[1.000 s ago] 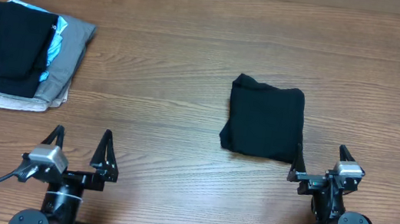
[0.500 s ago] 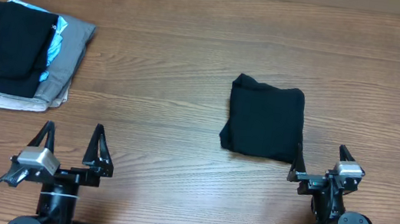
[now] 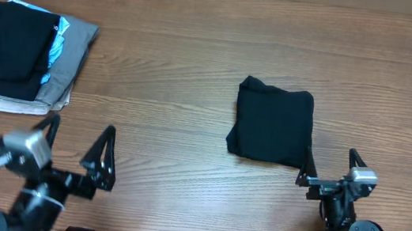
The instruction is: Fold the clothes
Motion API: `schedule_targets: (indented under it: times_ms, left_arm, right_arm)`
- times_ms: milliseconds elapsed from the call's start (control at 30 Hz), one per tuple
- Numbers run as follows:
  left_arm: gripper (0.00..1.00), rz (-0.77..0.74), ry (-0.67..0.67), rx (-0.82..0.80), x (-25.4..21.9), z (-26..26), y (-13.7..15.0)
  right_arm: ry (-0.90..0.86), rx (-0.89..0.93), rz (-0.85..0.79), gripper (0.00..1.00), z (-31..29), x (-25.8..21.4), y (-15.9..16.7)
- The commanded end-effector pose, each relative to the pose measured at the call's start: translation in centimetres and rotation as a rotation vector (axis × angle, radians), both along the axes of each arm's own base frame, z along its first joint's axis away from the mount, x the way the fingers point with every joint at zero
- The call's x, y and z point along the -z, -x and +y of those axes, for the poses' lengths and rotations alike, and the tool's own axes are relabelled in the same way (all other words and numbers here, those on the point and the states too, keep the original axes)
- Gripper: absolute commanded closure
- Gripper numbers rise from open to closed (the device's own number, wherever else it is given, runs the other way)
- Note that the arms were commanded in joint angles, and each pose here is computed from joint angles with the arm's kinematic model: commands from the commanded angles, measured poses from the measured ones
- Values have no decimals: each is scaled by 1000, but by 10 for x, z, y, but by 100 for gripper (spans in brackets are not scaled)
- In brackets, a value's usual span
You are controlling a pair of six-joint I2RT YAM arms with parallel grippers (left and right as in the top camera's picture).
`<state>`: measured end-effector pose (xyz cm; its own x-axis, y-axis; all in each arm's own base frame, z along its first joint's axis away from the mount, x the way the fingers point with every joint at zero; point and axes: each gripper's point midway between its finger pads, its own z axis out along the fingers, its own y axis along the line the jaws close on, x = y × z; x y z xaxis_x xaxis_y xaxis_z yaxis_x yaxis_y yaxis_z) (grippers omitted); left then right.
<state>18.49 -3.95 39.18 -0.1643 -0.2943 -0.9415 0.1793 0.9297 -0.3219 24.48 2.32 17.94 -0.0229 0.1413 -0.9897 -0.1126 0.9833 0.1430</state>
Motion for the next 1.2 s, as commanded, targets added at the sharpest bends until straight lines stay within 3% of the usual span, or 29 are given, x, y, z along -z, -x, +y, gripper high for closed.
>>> schedule_targets:
  times_ms: [0, 167, 367, 533, 667, 933, 1100, 1167]
  left_arm:
    - [0, 54, 8, 48, -23, -9, -10]
    - [0, 123, 4, 45, -18, -10, -25]
    - [0, 222, -25, -33, 6, 3, -30]
    - [0, 210, -33, -75, 3, 11, -31]
    - [17, 235, 17, -96, 6, 12, -30]
    - [71, 322, 56, -182, 25, 25, -25]
    - [86, 413, 57, -170, 44, 21, -23]
    - [90, 444, 75, -95, 48, 7, -27]
  right_arm:
    - [-238, -19, -46, 0, 2, -34, 6]
    - [-276, -45, -91, 0, 4, -109, 28]
    - [-262, -4, 205, 0, 4, -141, 27]
    - [-176, -56, 279, 0, 13, -163, 16]
    - [-168, -106, 395, 0, 23, -148, 9]
    - [-134, -255, 863, 0, 50, -41, -31]
    - [-201, -355, 934, 0, 70, -14, -62]
    - [-201, -333, 952, 0, 66, -5, -69]
